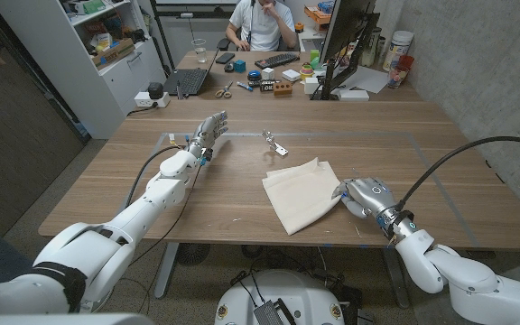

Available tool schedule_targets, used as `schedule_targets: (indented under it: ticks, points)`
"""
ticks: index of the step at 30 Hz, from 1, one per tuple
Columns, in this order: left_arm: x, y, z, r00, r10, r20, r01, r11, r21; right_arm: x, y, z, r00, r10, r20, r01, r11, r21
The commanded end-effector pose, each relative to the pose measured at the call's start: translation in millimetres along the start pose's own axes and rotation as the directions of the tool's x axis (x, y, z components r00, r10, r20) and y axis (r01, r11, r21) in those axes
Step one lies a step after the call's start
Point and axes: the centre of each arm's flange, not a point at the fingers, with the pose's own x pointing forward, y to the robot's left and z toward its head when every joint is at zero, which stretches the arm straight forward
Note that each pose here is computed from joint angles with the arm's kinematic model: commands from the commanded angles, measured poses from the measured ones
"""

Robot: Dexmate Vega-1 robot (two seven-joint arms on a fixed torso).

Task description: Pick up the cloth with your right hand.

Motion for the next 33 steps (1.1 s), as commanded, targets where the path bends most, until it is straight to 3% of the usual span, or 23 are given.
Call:
schedule_targets:
  ticks: [1,4,10,17,33]
  points:
    - [-1.0,1.6,-2.2,1.0,0.002,0.0,-0.002,1.0,-0.005,-0.4,-15.4,3.5,1.0,-0.022,-0.008,0.022,1.0,-0.002]
    - [-0.6,1.5,-2.0,1.0,0.0,0.001,0.0,1.0,-0.003,0.5,-17.8,6.4,1.0,-0.012,-0.003,0.012,0.998,-0.056]
    - [0.7,1.9,-1.4,1.0,-0.001,0.004,0.001,1.0,-0.003,1.0,-23.8,6.1,1.0,-0.005,-0.029,0.004,0.999,-0.044]
    - [0.8,2.8,-1.3,1.0,0.001,0.008,-0.001,1.0,-0.007,1.2,-33.8,6.6,1.0,0.008,-0.023,-0.009,0.998,-0.064]
    - [-0.6,4.9,-2.3,1.0,0.004,0.009,-0.004,1.0,-0.008,-1.4,-68.4,12.1,0.999,-0.051,-0.003,0.05,0.995,-0.082]
